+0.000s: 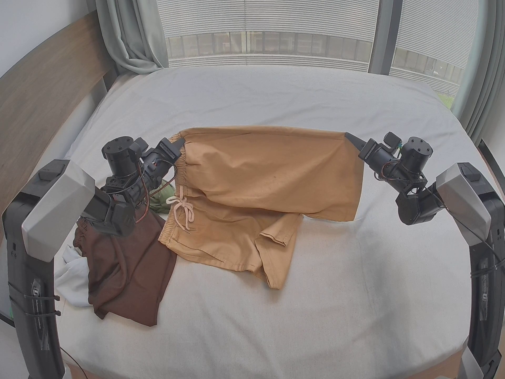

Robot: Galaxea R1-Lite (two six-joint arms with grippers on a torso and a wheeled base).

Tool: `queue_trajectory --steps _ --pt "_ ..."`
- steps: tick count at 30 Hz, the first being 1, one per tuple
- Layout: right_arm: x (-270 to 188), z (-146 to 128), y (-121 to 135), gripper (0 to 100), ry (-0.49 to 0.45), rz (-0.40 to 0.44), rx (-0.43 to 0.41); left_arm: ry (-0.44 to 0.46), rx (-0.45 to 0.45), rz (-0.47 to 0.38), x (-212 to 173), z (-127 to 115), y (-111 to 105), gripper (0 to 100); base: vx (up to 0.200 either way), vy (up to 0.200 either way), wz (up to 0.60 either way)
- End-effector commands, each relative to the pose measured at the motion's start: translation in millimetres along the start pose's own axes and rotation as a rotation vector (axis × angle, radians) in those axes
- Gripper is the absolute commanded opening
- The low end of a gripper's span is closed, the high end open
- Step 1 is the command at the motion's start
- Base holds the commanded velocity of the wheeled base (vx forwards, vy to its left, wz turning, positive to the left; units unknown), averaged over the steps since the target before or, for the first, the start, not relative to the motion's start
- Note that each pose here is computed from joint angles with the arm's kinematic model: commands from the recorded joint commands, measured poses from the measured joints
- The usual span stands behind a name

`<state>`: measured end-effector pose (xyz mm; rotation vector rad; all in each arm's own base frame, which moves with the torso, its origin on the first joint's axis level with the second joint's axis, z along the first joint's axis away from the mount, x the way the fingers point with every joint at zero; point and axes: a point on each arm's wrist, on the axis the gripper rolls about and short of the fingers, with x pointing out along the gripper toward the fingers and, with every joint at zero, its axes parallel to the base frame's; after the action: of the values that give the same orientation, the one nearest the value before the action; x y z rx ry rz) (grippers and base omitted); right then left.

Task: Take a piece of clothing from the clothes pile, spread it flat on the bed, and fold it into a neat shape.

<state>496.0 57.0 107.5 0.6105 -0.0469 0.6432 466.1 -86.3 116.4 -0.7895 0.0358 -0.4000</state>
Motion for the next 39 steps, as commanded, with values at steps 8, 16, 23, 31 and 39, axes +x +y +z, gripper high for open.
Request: queue_trajectory --steps 8,16,23,31,39 --pt "14 -5 -16 100 -0.023 -0.004 -0.008 -0.013 0.002 0.004 17 4 10 100 0.0 0.0 0.0" --pt "11 8 -27 100 -0.058 -0.051 -0.025 0.005 -0.055 0.057 32 14 15 100 0.0 0.0 0.0" --pt "-7 -2 -30 100 -0.034 -0.124 -0.059 0.004 -0.072 0.121 29 13 19 100 0.0 0.0 0.0" --pt "-30 -22 -1 100 0.028 -0.124 -0.027 -0.001 -0.068 0.142 13 19 3 100 0.0 0.0 0.0" --pt "-44 -58 44 100 0.159 -0.097 0.025 0.178 -0.039 0.141 -49 12 -12 100 0.0 0.0 0.0"
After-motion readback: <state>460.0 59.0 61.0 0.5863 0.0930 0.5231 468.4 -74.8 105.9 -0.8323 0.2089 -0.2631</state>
